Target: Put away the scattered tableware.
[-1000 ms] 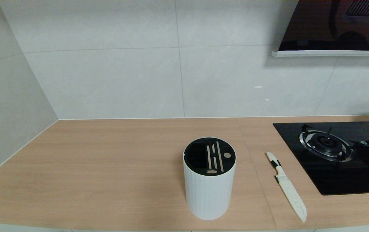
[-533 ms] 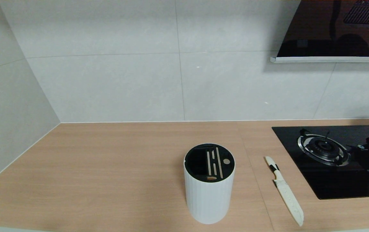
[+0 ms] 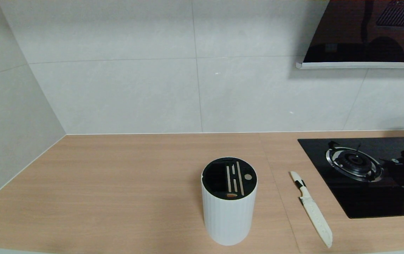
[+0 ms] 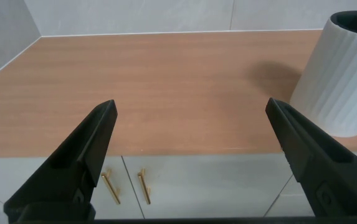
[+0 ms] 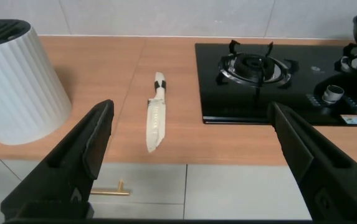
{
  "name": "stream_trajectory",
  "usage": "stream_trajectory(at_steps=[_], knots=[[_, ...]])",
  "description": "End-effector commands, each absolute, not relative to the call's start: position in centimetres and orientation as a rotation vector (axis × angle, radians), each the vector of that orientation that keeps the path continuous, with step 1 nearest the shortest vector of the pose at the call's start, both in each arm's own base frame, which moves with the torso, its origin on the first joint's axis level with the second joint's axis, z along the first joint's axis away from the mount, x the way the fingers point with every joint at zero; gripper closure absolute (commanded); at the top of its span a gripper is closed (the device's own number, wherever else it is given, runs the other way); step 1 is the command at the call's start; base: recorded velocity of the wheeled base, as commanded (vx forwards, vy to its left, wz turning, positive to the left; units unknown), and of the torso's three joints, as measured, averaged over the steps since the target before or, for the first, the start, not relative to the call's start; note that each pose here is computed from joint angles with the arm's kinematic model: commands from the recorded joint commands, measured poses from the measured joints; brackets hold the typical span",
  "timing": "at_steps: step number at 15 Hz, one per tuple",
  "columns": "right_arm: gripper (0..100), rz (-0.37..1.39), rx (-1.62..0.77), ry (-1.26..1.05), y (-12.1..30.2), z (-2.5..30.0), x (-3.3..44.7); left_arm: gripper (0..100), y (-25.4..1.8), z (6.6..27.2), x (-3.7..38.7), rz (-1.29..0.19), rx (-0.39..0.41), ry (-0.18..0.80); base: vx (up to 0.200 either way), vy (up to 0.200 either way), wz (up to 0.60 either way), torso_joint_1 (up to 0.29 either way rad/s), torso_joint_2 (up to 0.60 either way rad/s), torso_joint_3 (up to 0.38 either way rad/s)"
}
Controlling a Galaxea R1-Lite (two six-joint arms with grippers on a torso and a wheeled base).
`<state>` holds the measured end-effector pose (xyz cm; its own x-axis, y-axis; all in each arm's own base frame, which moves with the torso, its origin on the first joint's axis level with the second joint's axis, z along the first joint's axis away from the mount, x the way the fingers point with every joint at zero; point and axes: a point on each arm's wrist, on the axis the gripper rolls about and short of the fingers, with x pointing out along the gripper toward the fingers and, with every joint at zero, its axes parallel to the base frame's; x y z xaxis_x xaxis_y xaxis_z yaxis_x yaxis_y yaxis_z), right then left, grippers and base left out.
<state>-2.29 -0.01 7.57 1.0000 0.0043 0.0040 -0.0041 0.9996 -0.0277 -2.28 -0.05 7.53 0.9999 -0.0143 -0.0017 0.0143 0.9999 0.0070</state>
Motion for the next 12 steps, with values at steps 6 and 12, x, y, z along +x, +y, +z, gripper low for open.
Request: stream_trajectory(at_steps=[6, 12], knots=[[0, 0.132, -0.002, 0.018, 0.0, 16.1, -1.0, 0, -0.1, 7.5, -2.3, -0.014, 0.006, 0.001, 0.000, 0.000, 0.00, 0.000, 0.00, 0.000], [0, 0.196, -0.042, 0.395, 1.3, 17.7, 8.5, 0, -0.1, 7.5, -2.3, -0.014, 0.006, 0.003, 0.000, 0.000, 0.00, 0.000, 0.00, 0.000]])
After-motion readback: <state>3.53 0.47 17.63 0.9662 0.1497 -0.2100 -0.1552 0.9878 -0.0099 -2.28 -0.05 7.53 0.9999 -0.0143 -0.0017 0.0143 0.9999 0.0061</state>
